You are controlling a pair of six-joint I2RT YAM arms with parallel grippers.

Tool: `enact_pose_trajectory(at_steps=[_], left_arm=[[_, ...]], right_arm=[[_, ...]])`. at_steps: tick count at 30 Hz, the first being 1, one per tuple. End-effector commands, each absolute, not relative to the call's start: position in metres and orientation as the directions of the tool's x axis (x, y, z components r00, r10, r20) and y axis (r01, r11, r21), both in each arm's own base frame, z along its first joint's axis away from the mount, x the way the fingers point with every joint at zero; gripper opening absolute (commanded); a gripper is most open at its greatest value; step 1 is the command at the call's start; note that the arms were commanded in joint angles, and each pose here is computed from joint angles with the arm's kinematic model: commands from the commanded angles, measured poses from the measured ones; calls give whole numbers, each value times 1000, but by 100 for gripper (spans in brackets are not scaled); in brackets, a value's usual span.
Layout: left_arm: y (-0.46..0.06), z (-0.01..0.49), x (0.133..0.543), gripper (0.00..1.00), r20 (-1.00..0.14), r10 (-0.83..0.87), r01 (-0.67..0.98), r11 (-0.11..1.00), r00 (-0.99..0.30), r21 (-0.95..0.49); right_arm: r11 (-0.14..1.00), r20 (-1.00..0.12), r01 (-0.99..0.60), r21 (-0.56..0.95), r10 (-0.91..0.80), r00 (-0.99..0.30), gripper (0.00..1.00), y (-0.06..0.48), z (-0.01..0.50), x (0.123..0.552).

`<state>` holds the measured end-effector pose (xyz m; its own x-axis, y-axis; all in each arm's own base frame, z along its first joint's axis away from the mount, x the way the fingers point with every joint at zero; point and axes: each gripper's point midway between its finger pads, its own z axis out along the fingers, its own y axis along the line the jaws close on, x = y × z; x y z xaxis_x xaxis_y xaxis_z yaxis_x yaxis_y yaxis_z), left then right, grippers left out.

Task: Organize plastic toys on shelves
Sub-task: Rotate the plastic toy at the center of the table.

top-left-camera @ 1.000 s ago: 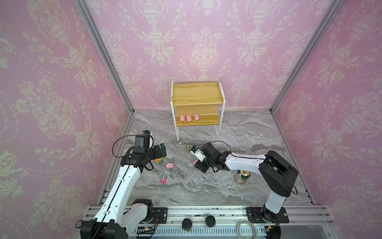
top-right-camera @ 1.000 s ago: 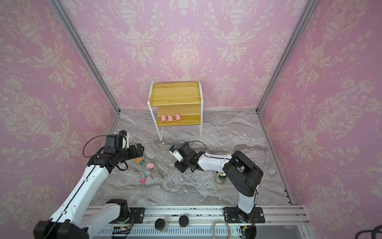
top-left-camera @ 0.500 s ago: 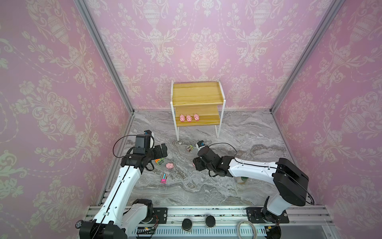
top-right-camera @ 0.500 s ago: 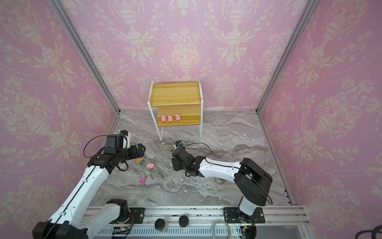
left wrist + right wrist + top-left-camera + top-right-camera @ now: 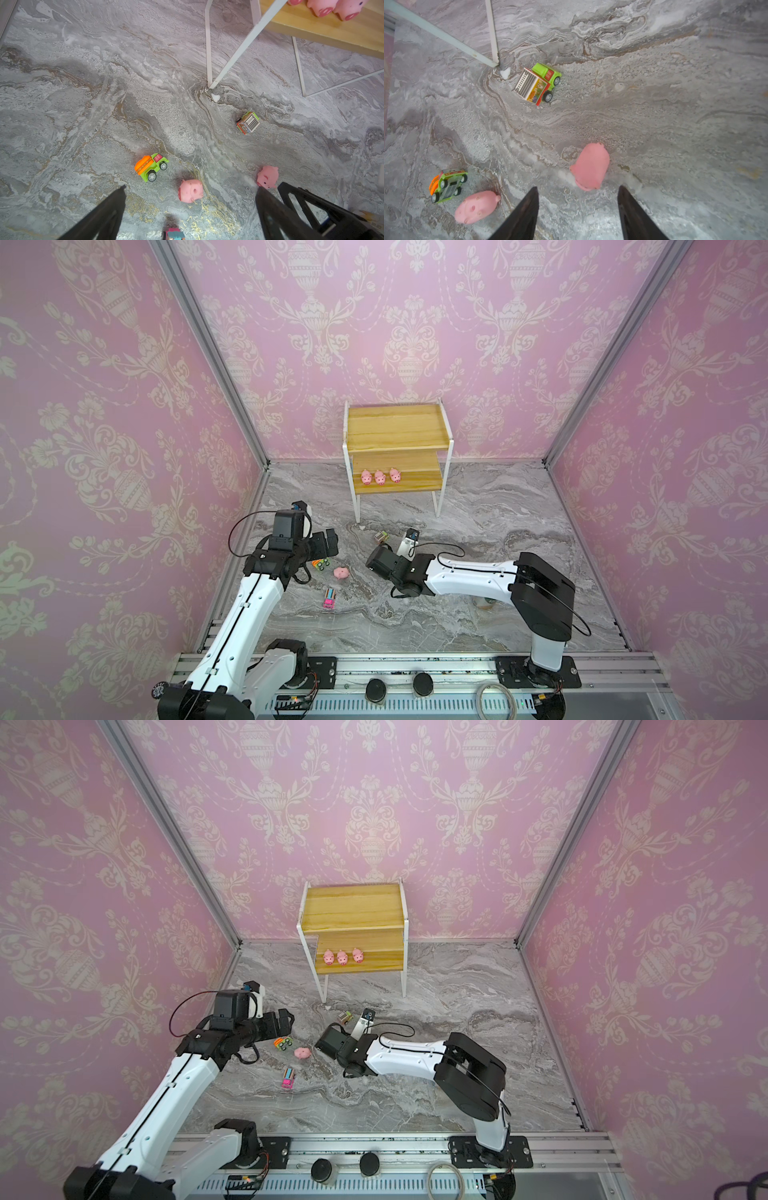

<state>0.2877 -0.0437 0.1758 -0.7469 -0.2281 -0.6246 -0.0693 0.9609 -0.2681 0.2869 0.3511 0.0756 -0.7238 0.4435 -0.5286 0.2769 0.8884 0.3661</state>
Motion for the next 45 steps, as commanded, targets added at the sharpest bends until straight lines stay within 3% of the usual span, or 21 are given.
enact_pose_trajectory(at_steps=[1, 8, 17, 23, 27, 35, 43, 45], left_arm=[[-48, 179, 285, 99, -631, -216, -47, 961, -745, -274], [-48, 181, 284, 99, -636, -213, -42, 961, -741, -273], [-48, 181, 284, 99, -637, -212, -45, 962, -741, -269], [-47, 180, 284, 99, -635, -212, -46, 963, -743, -267], [-48, 179, 284, 99, -635, -212, -45, 962, -743, -268], [-49, 179, 284, 99, -634, -209, -41, 962, -745, -269], [-50, 177, 284, 99, -633, -201, -35, 964, -748, -264], [-51, 177, 284, 99, -631, -199, -33, 964, -750, -265]], right_arm=[[842, -484, 416, 342, 538, -691, 60, 338, 61, 290], [830, -440, 457, 321, 558, -704, 59, 348, 45, 300], [876, -405, 396, 275, 479, -779, 45, 359, 28, 298], [956, -408, 187, 227, 268, -873, 29, 363, 26, 298], [990, -463, -10, 143, 58, -885, 28, 353, 36, 298], [861, -487, -508, -43, -461, -742, 30, 349, 43, 297], [730, -512, -684, -6, -590, -624, 37, 354, 43, 304], [707, -523, -707, -23, -611, -594, 43, 354, 43, 305]])
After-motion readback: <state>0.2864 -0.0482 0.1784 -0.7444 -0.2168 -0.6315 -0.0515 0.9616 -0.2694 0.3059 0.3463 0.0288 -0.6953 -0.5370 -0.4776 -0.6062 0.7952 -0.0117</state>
